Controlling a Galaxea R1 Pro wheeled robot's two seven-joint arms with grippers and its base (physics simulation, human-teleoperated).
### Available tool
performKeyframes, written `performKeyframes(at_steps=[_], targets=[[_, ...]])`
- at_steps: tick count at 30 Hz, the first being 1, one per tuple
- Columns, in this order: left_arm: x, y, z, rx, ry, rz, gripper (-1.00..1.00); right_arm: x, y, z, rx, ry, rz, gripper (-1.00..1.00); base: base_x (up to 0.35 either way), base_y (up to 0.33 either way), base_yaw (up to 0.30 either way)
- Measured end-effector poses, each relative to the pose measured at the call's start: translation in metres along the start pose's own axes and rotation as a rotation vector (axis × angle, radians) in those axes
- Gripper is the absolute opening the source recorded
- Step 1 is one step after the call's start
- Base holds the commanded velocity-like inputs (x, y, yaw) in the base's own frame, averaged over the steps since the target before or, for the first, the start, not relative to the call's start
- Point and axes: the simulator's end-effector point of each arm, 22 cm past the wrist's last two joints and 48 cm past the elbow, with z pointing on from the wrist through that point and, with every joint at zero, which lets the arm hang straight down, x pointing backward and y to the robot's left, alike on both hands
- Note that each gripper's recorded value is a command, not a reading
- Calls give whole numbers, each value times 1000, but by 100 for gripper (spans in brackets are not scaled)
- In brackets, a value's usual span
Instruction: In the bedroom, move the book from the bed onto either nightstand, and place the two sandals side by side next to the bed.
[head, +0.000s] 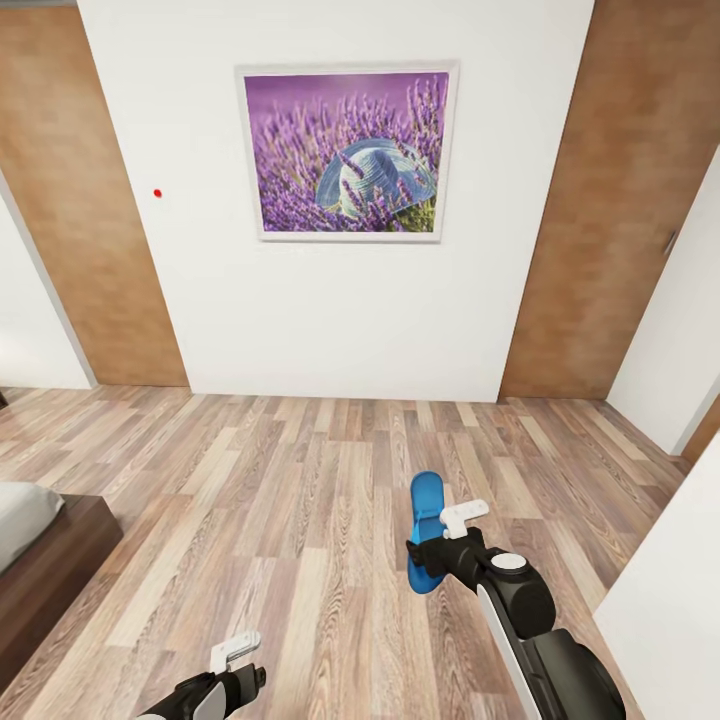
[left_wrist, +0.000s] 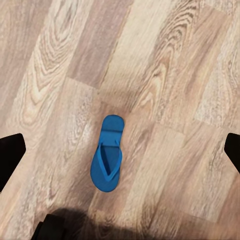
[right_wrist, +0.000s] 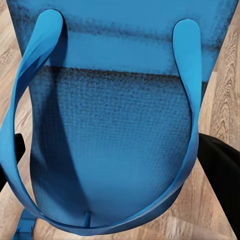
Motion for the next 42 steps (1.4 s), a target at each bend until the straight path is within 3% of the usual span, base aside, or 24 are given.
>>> performKeyframes(at_steps=[42], targets=[[0,0,0,-1,-1,0,100,0,0,0,0,0,0,-100,0,-22,0]])
